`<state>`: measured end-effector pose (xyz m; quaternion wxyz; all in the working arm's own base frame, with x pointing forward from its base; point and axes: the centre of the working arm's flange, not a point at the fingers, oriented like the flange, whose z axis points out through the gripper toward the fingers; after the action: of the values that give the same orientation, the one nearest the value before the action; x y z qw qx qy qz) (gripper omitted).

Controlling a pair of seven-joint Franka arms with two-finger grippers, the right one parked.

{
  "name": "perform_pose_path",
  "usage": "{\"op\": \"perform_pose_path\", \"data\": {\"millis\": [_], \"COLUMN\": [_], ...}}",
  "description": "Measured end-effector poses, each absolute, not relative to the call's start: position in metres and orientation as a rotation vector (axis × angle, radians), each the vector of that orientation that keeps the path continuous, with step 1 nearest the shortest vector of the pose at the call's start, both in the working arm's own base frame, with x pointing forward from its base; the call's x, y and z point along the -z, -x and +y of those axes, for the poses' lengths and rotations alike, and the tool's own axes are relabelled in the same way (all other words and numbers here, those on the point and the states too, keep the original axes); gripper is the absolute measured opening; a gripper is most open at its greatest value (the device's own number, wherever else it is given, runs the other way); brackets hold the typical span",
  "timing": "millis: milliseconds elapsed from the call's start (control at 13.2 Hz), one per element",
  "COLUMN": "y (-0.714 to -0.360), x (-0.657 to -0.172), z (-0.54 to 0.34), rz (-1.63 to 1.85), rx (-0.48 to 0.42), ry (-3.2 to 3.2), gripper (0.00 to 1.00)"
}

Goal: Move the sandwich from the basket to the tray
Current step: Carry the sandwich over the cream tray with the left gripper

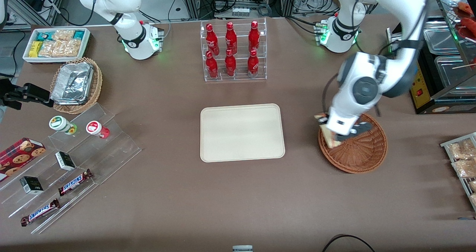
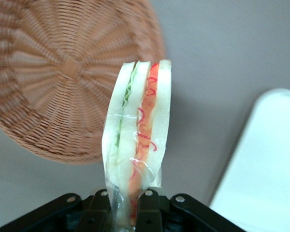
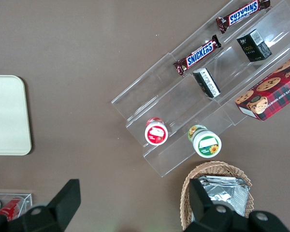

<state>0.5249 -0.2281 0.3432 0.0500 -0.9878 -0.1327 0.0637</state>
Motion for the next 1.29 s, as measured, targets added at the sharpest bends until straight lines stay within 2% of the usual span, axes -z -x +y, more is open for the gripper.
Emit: {"op": "perform_pose_path", "data": {"millis": [151, 378, 681, 1286], "y": [-0.513, -0.507, -0.505, -0.528], "x": [-0.346, -0.342, -0.317, -0.274], "z": [-0.280, -0.361, -0.443, -0.515], "rz": [-0.271, -0.097, 0.026, -0.167], "rx": [-0.193, -0.247, -0.278, -0.258], "ry": [3.020, 3.008, 3.031, 3.084], "gripper": [0.16, 0.16, 0.16, 0.16]}}
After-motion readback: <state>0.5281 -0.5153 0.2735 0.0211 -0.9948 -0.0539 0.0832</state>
